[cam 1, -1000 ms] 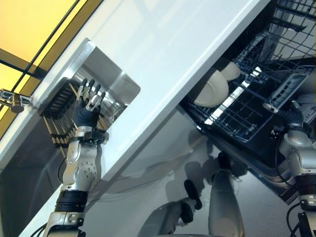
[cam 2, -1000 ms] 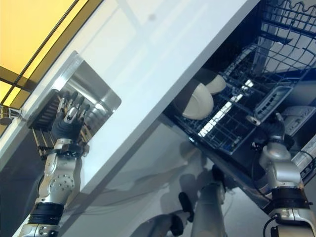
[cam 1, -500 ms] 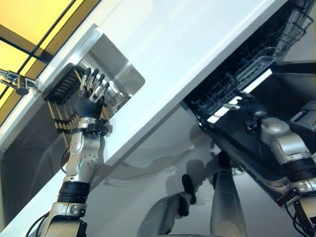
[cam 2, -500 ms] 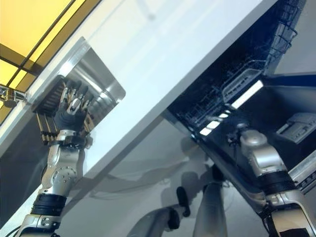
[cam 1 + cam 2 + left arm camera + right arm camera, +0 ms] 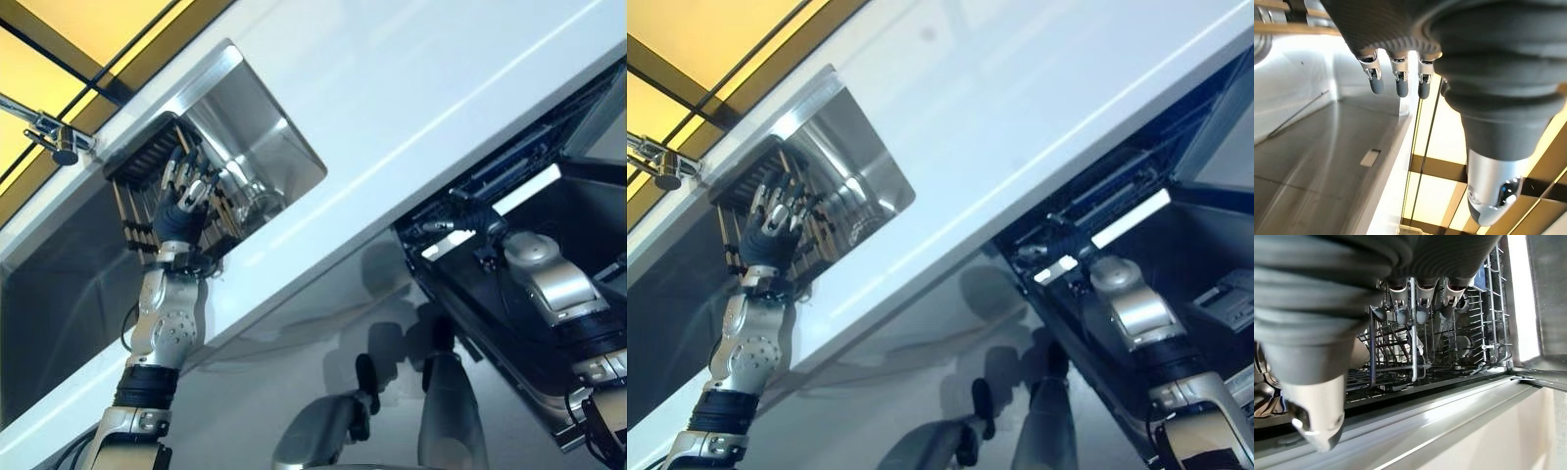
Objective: Pick up plates and place into dishwasher.
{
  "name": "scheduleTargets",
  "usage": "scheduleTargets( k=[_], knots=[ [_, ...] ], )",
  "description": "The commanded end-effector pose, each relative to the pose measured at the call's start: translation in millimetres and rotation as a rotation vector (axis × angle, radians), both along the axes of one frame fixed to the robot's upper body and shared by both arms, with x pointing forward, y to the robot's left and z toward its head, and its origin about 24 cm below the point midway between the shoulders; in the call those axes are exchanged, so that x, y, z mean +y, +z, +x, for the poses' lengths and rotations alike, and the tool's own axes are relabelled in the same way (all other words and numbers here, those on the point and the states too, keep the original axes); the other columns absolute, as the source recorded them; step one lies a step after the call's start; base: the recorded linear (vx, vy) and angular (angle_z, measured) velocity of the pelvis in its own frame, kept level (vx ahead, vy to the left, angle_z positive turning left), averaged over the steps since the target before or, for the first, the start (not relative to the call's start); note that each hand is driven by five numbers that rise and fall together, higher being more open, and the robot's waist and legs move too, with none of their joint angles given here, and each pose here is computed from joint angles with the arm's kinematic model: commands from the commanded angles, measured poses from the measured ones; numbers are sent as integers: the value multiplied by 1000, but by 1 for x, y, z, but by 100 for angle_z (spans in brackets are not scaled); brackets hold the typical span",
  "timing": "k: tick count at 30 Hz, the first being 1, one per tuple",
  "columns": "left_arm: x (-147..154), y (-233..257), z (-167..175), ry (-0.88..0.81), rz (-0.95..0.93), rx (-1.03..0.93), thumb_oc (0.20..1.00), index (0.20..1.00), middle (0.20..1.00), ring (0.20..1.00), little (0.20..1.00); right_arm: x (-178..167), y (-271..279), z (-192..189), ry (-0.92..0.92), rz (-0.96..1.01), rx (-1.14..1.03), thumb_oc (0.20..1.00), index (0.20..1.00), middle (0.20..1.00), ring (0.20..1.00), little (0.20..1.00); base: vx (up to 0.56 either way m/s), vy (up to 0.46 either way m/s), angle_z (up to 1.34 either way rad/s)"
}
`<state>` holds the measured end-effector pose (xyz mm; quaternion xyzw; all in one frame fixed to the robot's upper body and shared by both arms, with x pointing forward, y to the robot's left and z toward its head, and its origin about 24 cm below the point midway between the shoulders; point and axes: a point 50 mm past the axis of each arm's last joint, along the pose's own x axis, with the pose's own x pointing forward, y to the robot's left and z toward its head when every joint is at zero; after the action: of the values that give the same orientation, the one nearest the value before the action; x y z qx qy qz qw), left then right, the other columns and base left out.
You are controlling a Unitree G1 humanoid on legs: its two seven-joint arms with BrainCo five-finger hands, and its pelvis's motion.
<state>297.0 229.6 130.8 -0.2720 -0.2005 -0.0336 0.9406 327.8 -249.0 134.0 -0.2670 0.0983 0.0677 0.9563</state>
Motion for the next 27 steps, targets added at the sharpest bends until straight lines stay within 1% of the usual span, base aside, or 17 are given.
scheduleTargets(
  k=[1, 5, 9, 10, 14, 22, 26, 27],
  knots=[
    [29, 7, -14, 83, 35, -39, 1000, 1000, 1000, 1000, 1000, 68, 67, -8, 338, 140, -387, 1000, 1000, 1000, 1000, 1000, 54, -39, 11],
    [34, -4, -24, 93, 46, -1, 1000, 1000, 1000, 1000, 1000, 31, 44, -25, 213, 174, -382, 1000, 1000, 1000, 1000, 1000, 79, -39, 9],
    [39, -17, -38, 109, 62, 22, 1000, 1000, 1000, 1000, 1000, -4, 18, -51, 73, 175, -353, 1000, 1000, 1000, 1000, 1000, 69, -44, 3],
    [44, -19, -43, 130, 75, 24, 1000, 1000, 1000, 1000, 1000, -16, 10, -61, 36, 174, -342, 1000, 1000, 1000, 1000, 1000, 25, -59, 9],
    [61, -23, -59, 170, 117, 28, 1000, 1000, 1000, 1000, 1000, -43, -9, -87, -82, 191, -297, 1000, 1000, 1000, 1000, 1000, 23, -68, -2],
    [76, -25, -74, 190, 164, 24, 1000, 1000, 1000, 1000, 1000, -72, -43, -120, -239, 128, -144, 1000, 1000, 1000, 1000, 1000, 5, -29, -12],
    [83, -23, -78, 202, 170, 14, 1000, 1000, 1000, 1000, 1000, -85, -42, -129, -343, 126, -185, 1000, 1000, 1000, 1000, 1000, -8, 4, -13],
    [85, -24, -79, 212, 166, 13, 1000, 1000, 1000, 1000, 1000, -91, -39, -134, -418, 102, -234, 1000, 1000, 1000, 1000, 1000, -12, 24, -13]
  ],
)
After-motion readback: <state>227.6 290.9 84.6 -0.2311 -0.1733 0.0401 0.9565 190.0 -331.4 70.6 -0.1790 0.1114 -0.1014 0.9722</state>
